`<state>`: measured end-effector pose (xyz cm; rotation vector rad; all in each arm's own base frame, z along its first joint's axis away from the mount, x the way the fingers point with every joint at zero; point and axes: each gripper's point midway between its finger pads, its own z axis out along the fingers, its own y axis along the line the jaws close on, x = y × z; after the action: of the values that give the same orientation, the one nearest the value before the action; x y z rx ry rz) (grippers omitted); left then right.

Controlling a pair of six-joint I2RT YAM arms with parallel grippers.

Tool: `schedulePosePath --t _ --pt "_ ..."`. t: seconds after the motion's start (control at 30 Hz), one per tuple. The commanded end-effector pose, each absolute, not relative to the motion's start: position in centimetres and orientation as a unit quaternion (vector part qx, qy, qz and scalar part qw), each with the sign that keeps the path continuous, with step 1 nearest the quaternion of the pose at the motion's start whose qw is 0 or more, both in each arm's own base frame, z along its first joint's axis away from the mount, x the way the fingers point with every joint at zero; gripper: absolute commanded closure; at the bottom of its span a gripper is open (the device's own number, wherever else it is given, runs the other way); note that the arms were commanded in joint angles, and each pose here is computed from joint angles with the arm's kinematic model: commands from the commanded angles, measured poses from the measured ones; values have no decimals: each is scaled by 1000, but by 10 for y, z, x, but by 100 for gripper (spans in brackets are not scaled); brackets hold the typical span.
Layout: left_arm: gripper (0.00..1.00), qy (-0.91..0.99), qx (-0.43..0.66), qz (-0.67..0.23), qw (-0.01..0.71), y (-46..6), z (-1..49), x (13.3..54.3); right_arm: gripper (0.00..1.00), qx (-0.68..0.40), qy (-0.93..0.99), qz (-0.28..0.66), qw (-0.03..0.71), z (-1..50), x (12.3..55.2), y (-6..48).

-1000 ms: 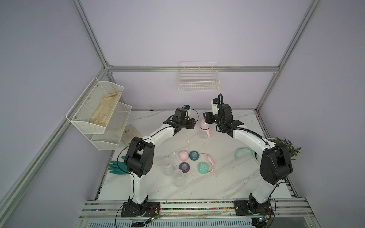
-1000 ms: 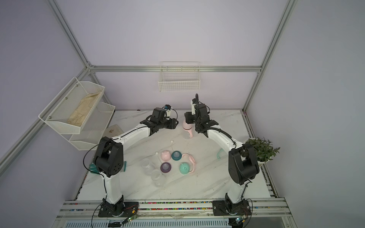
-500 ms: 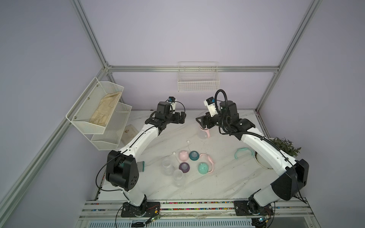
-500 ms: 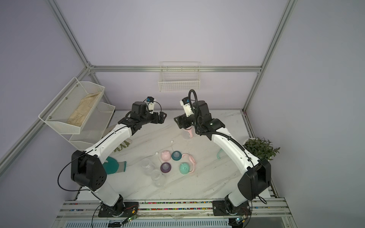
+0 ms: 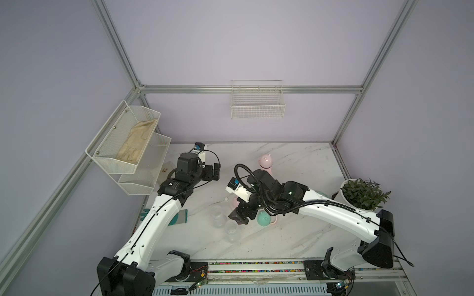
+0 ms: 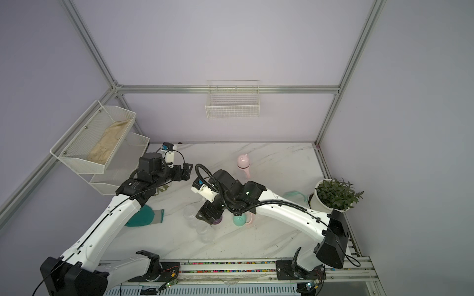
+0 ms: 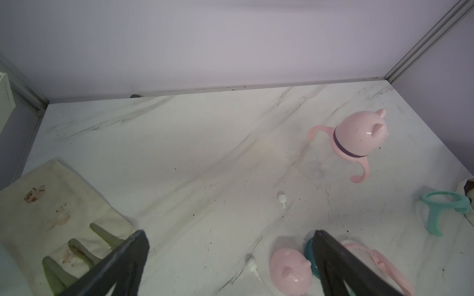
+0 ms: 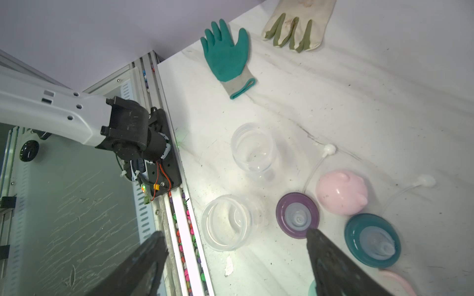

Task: Assemble the baby bottles
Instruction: Pick up the baby bottle from the center of the board.

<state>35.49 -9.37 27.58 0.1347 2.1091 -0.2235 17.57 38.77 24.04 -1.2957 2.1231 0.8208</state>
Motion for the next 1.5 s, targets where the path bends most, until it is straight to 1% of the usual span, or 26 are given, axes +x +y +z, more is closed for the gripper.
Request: schedulePosePath --t 0.0,0.1,0.23,0.43,0.53,0.73,1.07,1.27,1.47 --pt "0 871 48 -74 484 -82 266 342 11 -490 796 277 222 215 157 390" --pt "0 871 44 -65 485 -77 265 336 11 -494 806 247 214 197 149 394" --pt "0 873 46 -54 483 -73 262 333 10 -488 813 236 213 182 147 400" --pt "0 875 39 -45 480 -69 259 333 8 -476 827 194 228 165 160 398" --pt "0 876 38 -43 479 -68 258 333 8 -475 826 196 232 162 161 400" --pt "0 877 32 -33 479 -64 257 333 8 -482 823 208 216 150 155 407" --pt "0 878 30 -29 477 -60 256 334 15 -479 828 219 193 128 146 412" --pt "0 878 29 -31 476 -59 256 336 19 -472 828 232 195 122 144 417" --pt "0 879 31 -37 475 -61 257 336 25 -460 828 242 211 119 149 422"
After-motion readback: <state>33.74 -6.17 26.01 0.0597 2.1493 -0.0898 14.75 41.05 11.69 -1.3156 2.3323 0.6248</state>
